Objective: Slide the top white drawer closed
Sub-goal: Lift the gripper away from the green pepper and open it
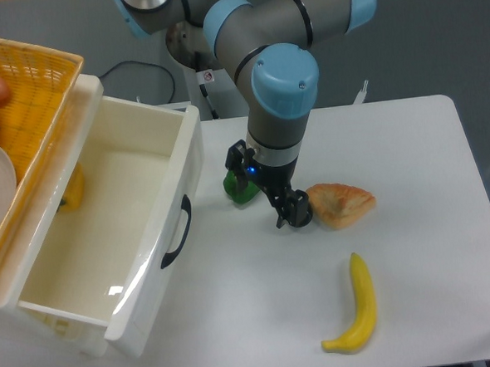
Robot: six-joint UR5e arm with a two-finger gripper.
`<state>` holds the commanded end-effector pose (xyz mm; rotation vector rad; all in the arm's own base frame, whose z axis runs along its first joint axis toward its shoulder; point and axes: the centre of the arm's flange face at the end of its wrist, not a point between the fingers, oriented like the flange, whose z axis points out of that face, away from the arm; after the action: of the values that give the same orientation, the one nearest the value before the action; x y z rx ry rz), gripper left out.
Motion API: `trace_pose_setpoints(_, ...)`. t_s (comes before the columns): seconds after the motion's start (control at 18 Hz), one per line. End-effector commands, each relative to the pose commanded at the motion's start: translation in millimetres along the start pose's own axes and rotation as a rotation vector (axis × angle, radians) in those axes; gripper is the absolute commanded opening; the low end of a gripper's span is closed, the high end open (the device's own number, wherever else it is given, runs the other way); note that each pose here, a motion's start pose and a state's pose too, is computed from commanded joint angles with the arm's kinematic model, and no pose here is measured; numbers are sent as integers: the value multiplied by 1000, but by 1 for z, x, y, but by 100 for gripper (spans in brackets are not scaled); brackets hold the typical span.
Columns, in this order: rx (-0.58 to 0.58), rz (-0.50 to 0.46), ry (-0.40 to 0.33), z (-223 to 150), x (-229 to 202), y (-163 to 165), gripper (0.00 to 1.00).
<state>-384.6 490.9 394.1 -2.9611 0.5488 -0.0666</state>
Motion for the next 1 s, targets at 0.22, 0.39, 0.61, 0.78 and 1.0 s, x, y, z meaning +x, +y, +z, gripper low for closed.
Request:
trace_pose_setpoints(0.22, -30, -5, 4, 8, -2, 0, 100)
trace_pose_setpoints(0.39, -39, -32, 31, 23, -2, 2, 100)
trace_pose_setpoints(0.61, -48, -67, 50, 37, -5, 3, 100)
trace_pose_setpoints(0.78, -49, -109, 57, 40, -7, 5, 100)
trace_pose_setpoints(1.0, -55, -180, 74, 54, -16, 7, 100)
